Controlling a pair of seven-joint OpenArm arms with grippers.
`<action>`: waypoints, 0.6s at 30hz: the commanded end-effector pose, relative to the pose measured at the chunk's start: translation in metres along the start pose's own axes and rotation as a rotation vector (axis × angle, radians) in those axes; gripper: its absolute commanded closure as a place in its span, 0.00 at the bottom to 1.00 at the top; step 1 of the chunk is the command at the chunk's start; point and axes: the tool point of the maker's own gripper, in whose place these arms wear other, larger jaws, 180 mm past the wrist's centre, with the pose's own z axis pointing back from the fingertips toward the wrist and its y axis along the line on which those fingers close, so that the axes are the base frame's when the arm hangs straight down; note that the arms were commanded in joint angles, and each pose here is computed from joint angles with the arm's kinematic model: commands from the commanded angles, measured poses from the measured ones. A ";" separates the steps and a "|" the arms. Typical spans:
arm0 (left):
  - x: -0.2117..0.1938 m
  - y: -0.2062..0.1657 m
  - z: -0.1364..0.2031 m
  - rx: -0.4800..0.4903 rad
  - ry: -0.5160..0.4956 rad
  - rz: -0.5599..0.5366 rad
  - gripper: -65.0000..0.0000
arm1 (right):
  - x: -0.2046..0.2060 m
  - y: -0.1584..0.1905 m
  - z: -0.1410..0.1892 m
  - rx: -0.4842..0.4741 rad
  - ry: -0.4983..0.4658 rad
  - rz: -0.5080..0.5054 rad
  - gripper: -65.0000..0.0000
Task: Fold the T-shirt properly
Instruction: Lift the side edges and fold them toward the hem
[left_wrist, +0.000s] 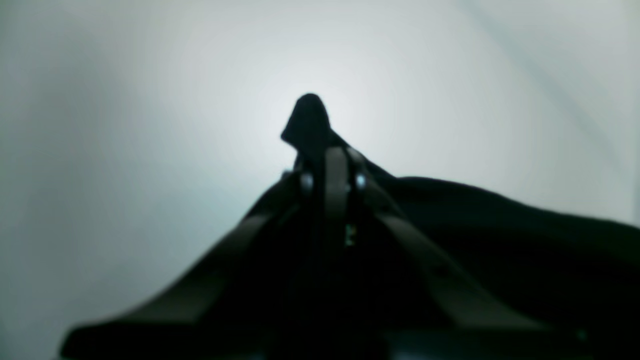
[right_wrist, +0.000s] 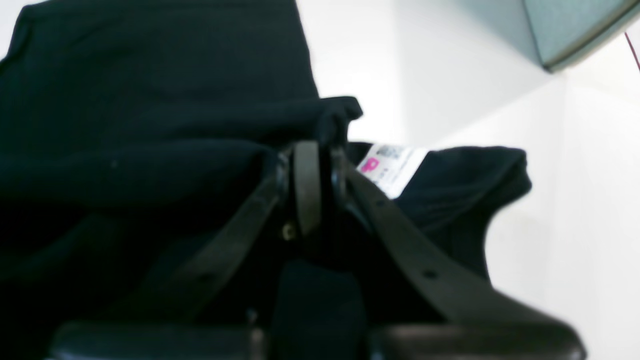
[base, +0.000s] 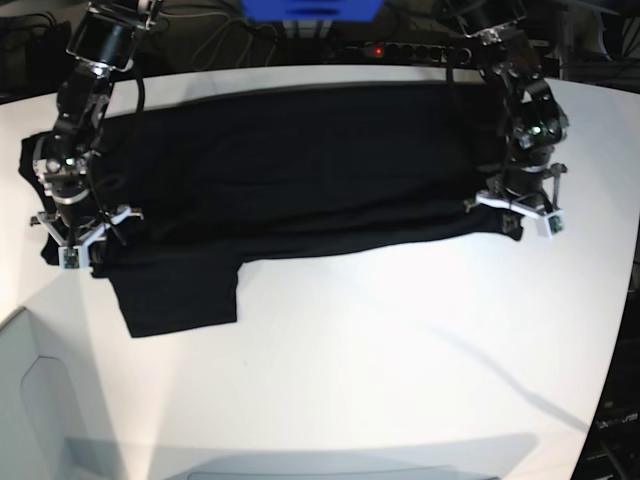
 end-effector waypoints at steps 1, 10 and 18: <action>0.010 -0.002 0.004 -0.008 -0.040 -0.004 1.00 | 0.014 -0.008 0.002 -0.014 -0.024 0.016 1.00; -0.014 0.006 0.009 0.009 0.017 -0.008 1.00 | 0.012 -0.019 0.010 -0.044 0.034 0.028 0.59; -0.006 0.004 0.013 0.006 -0.006 -0.015 0.70 | 0.071 -0.032 0.033 -0.111 -0.126 0.047 0.50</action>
